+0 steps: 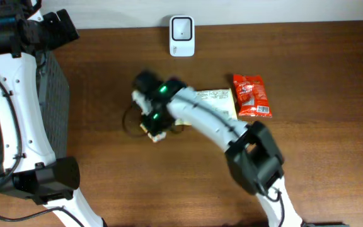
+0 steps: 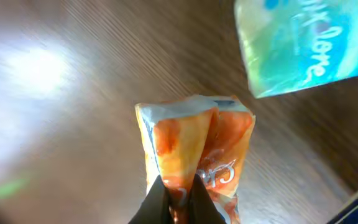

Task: Scan the item barcode
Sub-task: 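Lift the orange box with the right gripper up to the scanner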

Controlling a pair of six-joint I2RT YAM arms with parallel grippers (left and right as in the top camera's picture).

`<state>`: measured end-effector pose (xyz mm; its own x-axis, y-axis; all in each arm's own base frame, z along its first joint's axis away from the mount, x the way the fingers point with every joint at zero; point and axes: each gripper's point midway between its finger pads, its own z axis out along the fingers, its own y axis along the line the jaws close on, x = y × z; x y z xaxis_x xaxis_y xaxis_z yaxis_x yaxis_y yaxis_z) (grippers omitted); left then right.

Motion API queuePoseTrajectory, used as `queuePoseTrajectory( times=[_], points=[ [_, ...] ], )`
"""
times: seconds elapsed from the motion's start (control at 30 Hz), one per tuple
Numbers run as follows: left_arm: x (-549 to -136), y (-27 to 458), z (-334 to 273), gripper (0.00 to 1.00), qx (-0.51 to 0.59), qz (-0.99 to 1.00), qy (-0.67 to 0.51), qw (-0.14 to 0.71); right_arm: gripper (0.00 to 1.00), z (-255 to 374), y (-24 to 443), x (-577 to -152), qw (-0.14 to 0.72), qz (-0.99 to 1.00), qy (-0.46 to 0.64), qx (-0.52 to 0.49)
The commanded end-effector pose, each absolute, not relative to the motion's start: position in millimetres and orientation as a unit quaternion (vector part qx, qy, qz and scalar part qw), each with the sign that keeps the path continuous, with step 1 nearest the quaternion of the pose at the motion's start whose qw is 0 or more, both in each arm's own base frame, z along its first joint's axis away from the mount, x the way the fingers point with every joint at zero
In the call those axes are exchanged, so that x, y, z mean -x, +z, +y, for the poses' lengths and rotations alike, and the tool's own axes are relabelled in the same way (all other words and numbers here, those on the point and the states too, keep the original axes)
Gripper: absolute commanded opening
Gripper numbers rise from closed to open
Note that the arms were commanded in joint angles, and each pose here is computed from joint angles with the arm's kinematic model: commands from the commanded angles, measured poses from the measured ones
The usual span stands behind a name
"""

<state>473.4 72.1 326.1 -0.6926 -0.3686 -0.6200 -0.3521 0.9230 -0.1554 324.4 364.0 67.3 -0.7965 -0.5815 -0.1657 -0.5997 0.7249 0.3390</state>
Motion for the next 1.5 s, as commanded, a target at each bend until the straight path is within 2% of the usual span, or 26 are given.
queuePoseTrajectory(
  times=[0.0, 0.2, 0.33, 0.4, 0.47, 0.5, 0.6, 0.73, 0.8, 0.87, 1.17, 1.33, 1.47],
  points=[
    [-474.8, 327.3, 76.5, 0.99, 0.192, 0.919, -0.003, 0.343, 0.04, 369.1, 106.1, -318.7, -0.061, 0.88, 0.397, 0.255],
    [-474.8, 327.5, 76.5, 0.99, 0.192, 0.919, -0.004, 0.343, 0.04, 358.3, 98.1, -291.8, -0.162, 0.799, 0.551, 0.175],
    [-474.8, 327.5, 76.5, 0.99, 0.192, 0.919, -0.003, 0.343, 0.04, 346.6, 54.5, -284.9, -0.191, 0.815, 0.537, 0.104],
    [-474.8, 327.5, 76.3, 0.99, 0.192, 0.919, -0.003, 0.343, 0.05, 326.8, 19.1, -292.2, -0.181, 0.865, 0.465, 0.057],
    [-474.8, 327.5, 76.5, 0.99, 0.192, 0.919, -0.003, 0.343, 0.14, 305.3, -7.0, -298.9, -0.162, 0.905, 0.391, 0.035],
    [-474.8, 327.5, 76.5, 0.99, 0.192, 0.919, -0.003, 0.343, 0.22, 293.9, -15.5, -301.4, -0.155, 0.921, 0.356, 0.027],
    [-474.8, 327.5, 76.5, 0.99, 0.192, 0.919, -0.003, 0.343, 0.33, 276.8, -10.4, -309.8, -0.135, 0.941, 0.307, 0.038],
    [-474.8, 327.5, 76.5, 0.99, 0.192, 0.919, -0.003, 0.343, 0.37, 264.4, 34.3, -330.2, -0.093, 0.963, 0.24, 0.075],
    [-474.8, 327.5, 76.5, 0.99, 0.192, 0.919, -0.003, 0.343, 0.46, 273.3, 65.7, -338.8, -0.074, 0.96, 0.247, 0.114],
    [-474.8, 327.5, 76.5, 0.99, 0.192, 0.919, -0.003, 0.343, 0.52, 279.1, 69.3, -338.3, -0.069, 0.959, 0.248, 0.121],
    [-474.8, 327.5, 76.5, 0.99, 0.192, 0.919, -0.003, 0.343, 0.52, 334.1, 40.9, -289.2, -0.094, 0.947, 0.23, 0.204],
    [-474.7, 327.4, 76.5, 0.99, 0.192, 0.919, -0.003, 0.343, 0.52, 329.5, 25.4, -283.5, -0.099, 0.955, 0.2, 0.194],
    [-474.8, 327.5, 76.3, 0.99, 0.192, 0.919, -0.004, 0.343, 0.52, 333.0, 7.2, -280.1, -0.096, 0.952, 0.22, 0.19]
  ],
)
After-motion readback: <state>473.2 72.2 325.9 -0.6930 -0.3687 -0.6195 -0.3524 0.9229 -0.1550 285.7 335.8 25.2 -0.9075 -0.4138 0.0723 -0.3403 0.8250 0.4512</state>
